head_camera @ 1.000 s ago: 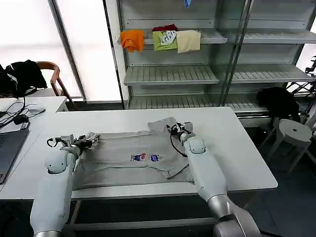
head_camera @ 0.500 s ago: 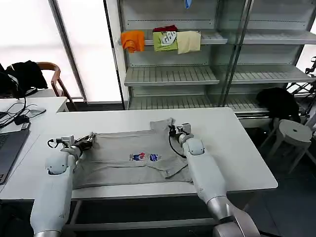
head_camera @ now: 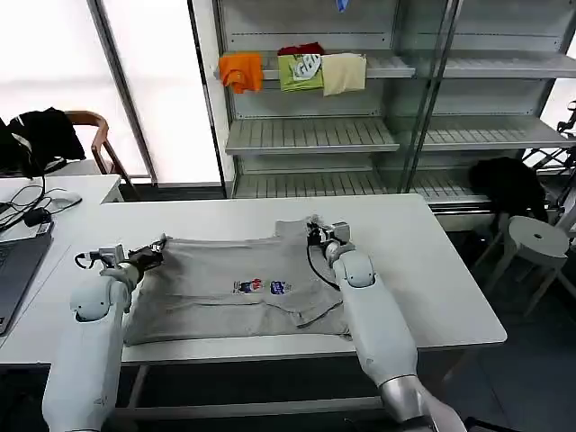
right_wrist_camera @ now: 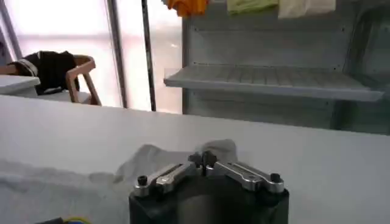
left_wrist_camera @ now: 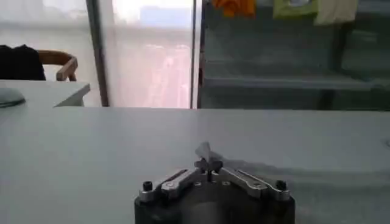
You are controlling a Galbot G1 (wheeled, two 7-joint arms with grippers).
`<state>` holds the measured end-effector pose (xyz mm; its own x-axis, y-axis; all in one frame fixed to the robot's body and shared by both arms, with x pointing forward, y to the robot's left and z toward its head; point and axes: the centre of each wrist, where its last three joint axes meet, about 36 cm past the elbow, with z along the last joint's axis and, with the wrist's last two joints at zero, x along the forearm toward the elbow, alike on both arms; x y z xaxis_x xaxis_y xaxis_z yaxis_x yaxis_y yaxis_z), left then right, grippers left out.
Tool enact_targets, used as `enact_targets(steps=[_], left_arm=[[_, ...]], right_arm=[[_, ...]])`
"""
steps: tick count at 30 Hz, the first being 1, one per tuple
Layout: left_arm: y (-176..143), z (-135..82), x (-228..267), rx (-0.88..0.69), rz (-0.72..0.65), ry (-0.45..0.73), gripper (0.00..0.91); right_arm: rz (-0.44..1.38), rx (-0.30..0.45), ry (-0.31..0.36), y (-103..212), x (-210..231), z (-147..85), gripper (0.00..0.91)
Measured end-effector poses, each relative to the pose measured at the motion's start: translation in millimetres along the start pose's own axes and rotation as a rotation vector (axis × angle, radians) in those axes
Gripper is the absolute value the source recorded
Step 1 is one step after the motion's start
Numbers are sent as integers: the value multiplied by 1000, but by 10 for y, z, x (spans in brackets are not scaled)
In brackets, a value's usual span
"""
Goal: Fold and organize the clothes.
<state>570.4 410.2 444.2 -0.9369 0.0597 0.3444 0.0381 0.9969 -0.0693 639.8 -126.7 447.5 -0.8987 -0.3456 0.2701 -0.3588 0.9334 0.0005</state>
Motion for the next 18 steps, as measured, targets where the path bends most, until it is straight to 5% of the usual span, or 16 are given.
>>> enact_targets(steps=[11, 18], left_arm=[[113, 116, 361, 38, 63, -58, 10], [182, 294, 574, 68, 104, -69, 0]], right_arm=[[-46, -45, -39, 272, 586, 23, 0], [-19, -47, -41, 132, 1009, 120, 0]])
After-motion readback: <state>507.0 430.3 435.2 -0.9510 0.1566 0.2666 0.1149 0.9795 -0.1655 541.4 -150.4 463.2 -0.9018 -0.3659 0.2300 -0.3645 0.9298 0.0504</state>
